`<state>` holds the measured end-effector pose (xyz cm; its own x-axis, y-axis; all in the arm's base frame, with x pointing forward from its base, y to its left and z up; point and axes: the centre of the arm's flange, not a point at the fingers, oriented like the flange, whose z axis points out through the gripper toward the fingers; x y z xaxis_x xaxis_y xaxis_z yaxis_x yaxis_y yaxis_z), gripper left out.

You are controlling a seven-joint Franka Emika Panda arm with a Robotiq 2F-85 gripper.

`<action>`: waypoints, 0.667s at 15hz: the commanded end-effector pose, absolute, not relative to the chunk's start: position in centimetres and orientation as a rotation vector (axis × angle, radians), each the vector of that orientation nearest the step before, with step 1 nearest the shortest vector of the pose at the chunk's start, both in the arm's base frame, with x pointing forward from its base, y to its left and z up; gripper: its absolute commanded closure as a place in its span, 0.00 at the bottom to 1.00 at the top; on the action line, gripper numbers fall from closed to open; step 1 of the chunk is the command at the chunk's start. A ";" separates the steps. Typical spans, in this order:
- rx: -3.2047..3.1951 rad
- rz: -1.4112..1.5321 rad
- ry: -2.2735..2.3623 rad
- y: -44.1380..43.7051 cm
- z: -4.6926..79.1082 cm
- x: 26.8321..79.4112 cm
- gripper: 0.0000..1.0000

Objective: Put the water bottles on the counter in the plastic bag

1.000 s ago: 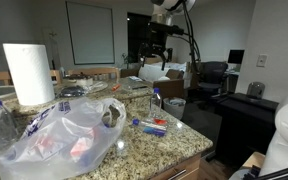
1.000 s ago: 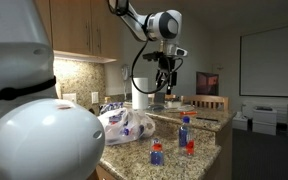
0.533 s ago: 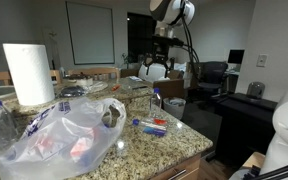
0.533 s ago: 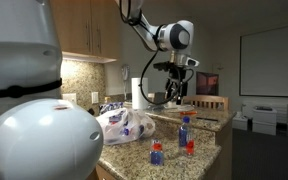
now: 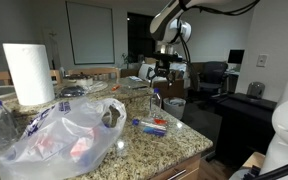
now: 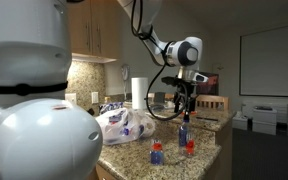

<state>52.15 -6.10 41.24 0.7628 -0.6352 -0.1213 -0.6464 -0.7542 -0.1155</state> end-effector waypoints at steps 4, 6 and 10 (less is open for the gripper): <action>-2.810 0.108 1.046 -7.0 39.3 52.2 0.42; -2.815 0.107 1.039 -7.0 38.8 52.7 0.55; -2.826 0.111 1.034 -7.0 38.3 53.6 0.30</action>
<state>52.77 -6.89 38.60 0.7488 -0.6489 -0.1352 -0.6618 -0.7433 -0.0976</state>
